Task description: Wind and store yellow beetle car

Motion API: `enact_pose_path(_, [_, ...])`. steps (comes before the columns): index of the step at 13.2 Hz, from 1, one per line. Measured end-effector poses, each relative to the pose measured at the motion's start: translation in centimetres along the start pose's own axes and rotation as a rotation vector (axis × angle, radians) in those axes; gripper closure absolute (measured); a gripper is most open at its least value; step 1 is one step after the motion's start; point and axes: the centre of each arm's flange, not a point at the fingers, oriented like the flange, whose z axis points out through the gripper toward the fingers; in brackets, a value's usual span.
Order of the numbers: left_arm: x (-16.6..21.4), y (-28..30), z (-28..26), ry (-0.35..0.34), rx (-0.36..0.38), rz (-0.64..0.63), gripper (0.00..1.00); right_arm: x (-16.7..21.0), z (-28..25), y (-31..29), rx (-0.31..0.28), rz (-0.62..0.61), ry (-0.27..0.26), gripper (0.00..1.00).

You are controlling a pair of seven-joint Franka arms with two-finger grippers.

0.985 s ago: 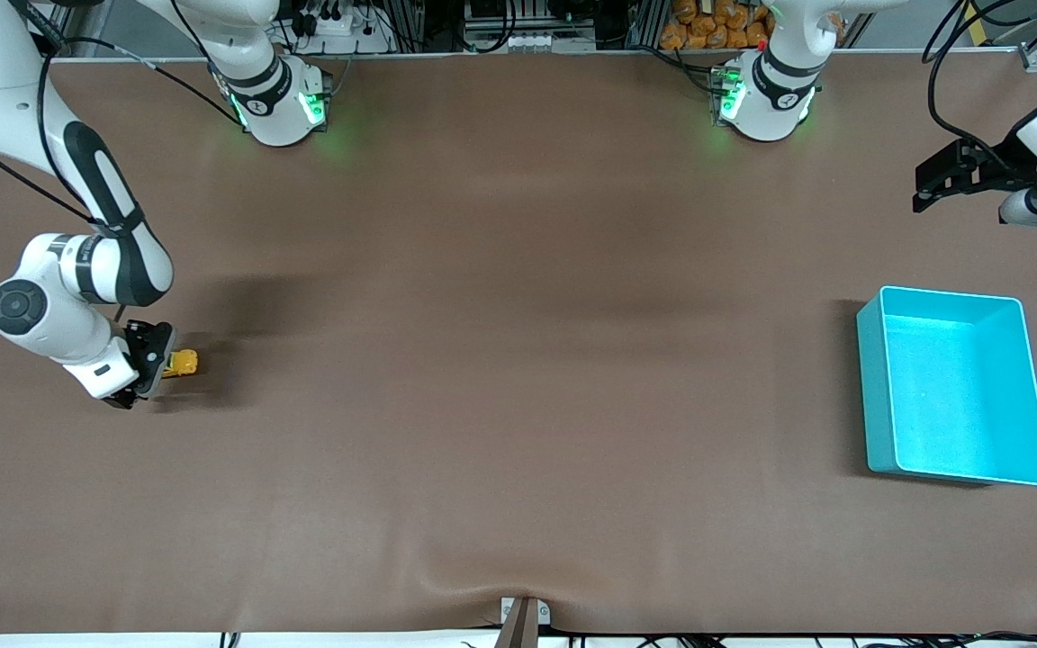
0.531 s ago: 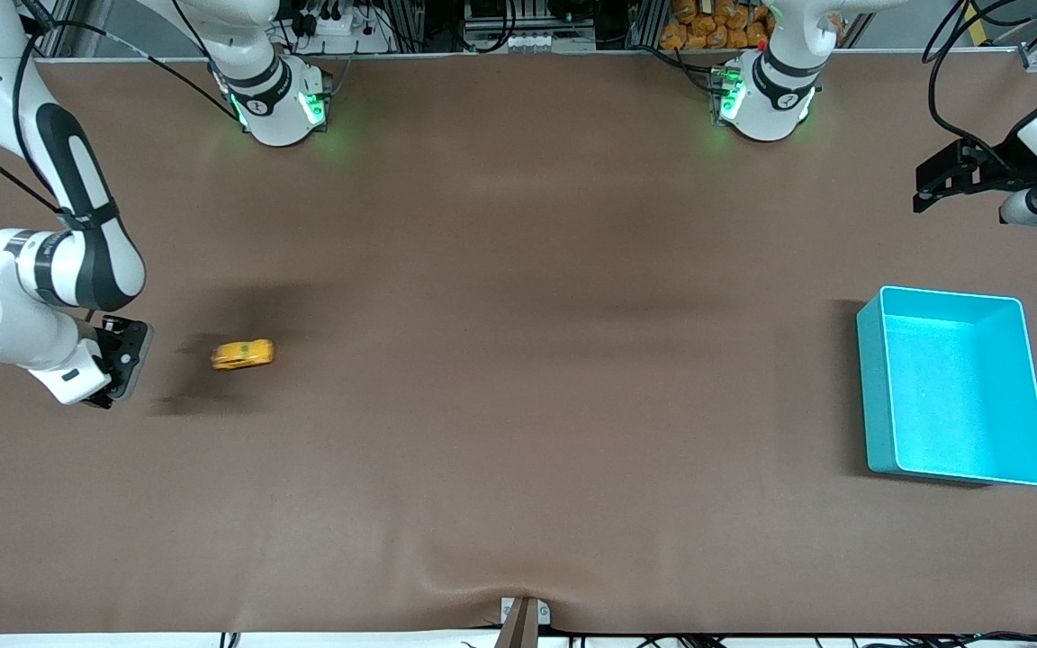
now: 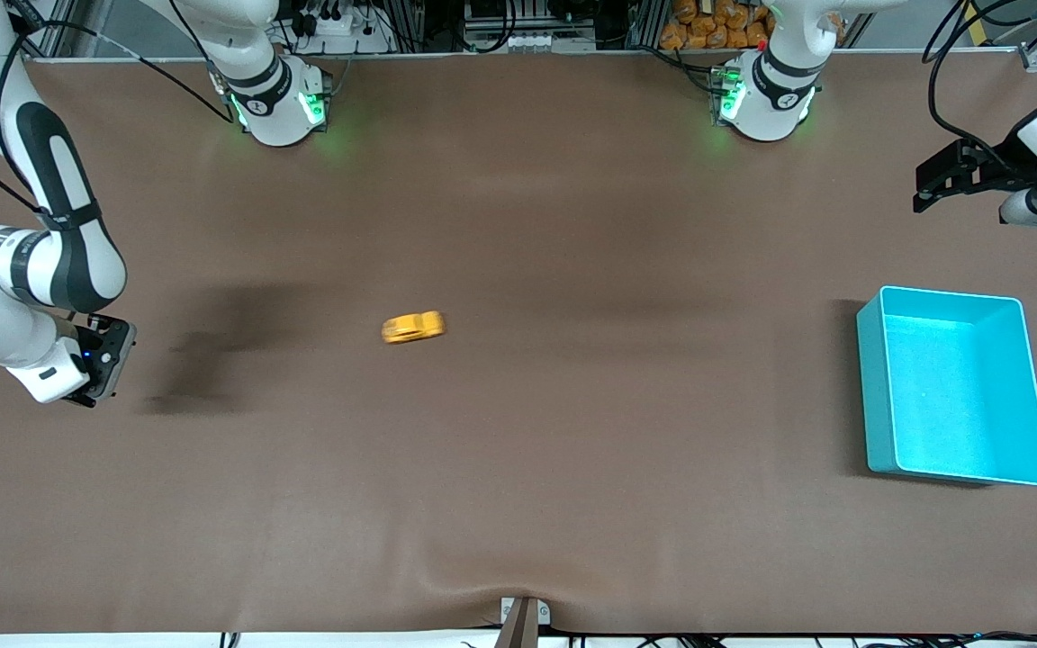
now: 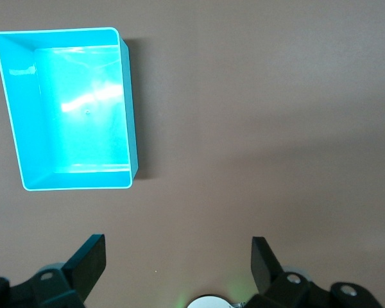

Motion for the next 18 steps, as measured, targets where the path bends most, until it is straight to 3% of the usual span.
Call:
enact_pose_path(3, [0.0,0.0,0.0,0.0,0.0,0.0,0.0,-0.7,0.1,-0.1,0.006,0.005,0.011,0.0])
enact_pose_path(10, [0.0,0.1,0.0,0.0,0.0,0.001,0.0,-0.9,-3.2,0.3,0.083,0.055,0.057,0.0])
enact_pose_path(18, [0.0,0.0,0.0,0.0,0.0,0.0,0.0,3.1,-12.9,1.4,0.137,0.267,0.09,0.0])
